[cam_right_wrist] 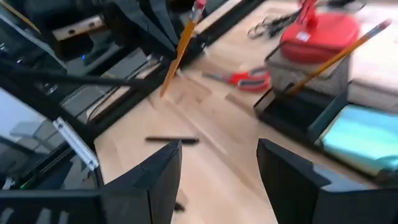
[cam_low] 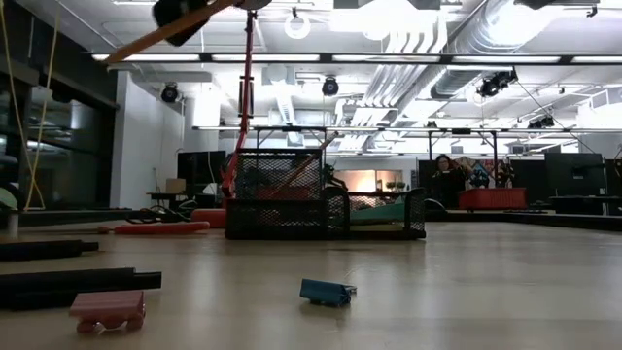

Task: Pick and place office supplies into organizer
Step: Put the orange pencil into the black desk organizer

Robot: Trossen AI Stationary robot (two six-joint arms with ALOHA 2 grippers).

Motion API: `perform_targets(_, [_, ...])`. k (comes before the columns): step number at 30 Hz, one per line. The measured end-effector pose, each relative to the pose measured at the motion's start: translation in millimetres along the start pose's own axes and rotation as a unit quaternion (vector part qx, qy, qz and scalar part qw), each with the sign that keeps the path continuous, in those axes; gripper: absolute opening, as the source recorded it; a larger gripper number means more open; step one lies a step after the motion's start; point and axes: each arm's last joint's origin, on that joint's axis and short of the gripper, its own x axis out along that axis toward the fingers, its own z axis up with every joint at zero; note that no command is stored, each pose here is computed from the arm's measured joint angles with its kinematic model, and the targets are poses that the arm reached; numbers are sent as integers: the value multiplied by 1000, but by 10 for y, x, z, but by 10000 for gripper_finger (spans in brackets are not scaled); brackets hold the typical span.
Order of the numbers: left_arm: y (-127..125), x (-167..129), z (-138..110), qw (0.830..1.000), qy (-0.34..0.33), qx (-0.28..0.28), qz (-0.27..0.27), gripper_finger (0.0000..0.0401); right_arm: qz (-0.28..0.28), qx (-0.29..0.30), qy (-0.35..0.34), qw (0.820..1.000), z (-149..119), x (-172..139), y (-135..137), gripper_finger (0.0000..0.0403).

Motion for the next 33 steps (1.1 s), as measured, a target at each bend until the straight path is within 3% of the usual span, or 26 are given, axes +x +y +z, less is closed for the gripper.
perform_targets(3, [121, -36, -18, 998, -52, -35, -11, 0, 5, 9, -19, 1000, 113, -27, 9, 197])
perform_targets(6, [215, -88, 71, 986, -148, -74, -35, 0, 30, 4, -1, 1000, 220, 61, 26, 197])
perform_targets(8, [322, -136, 81, 982, -169, -84, -30, 0, 37, -3, -10, 999, 298, 121, 35, 197])
perform_targets(13, [396, -183, 135, 980, -175, -86, -51, 0, 29, -10, -41, 999, 604, 225, -50, 197])
perform_targets(19, [473, -195, 178, 981, -171, -64, -68, 0, 102, 0, -36, 994, 1003, 520, -141, 210])
perform_targets(26, [549, -266, 267, 974, -189, -81, -95, 0, 134, 13, -15, 991, 1267, 753, -338, 248])
perform_targets(33, [589, -298, 268, 976, -178, -79, -96, 0, 185, 19, -51, 981, 1445, 790, -343, 261])
